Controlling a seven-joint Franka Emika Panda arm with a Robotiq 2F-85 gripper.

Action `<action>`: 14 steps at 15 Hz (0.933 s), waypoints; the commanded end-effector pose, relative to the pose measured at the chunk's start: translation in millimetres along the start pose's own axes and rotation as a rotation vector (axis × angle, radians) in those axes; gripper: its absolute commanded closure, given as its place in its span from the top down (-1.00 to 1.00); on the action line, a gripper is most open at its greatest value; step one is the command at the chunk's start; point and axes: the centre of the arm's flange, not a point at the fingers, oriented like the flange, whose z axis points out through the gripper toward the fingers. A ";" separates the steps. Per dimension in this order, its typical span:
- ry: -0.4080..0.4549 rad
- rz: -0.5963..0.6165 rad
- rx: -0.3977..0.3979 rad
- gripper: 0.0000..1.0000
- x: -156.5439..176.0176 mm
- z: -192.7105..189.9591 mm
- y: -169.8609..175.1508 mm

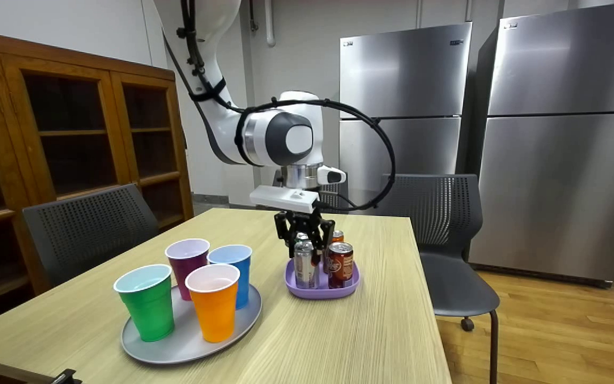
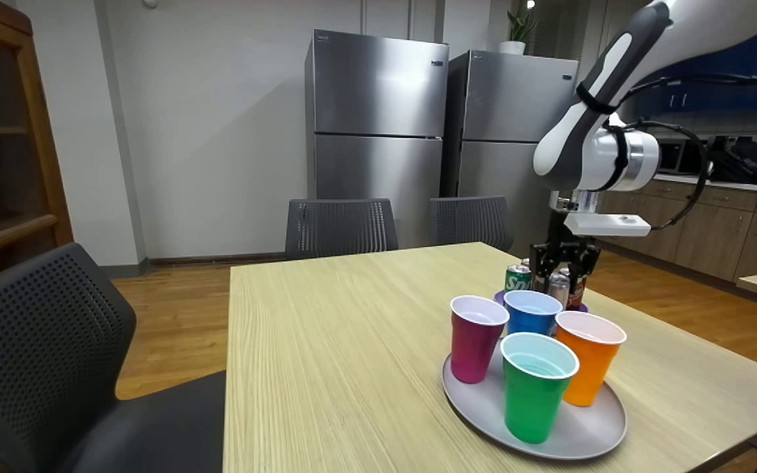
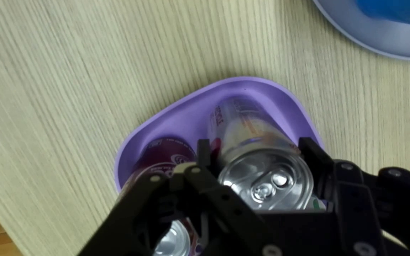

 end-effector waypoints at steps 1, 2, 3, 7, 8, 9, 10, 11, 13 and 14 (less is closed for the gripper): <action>0.028 0.001 0.022 -0.24 7.3 -3.7 2.7; 0.026 -0.003 0.022 -0.24 6.9 -3.7 2.7; 0.024 -0.005 0.021 -0.24 6.2 -4.0 2.7; 0.029 -0.006 0.018 0.91 2.9 -9.2 2.0; 0.032 -0.006 0.019 0.98 2.6 -10.9 2.0; 0.037 -0.006 0.017 1.00 1.5 -13.3 1.9; 0.041 -0.006 0.017 1.00 0.8 -15.6 1.8; 0.046 -0.005 0.017 1.00 -0.7 -19.2 1.7; 0.059 -0.004 0.015 1.00 -3.4 -27.4 1.2; 0.065 -0.004 0.014 1.00 -4.5 -31.8 0.8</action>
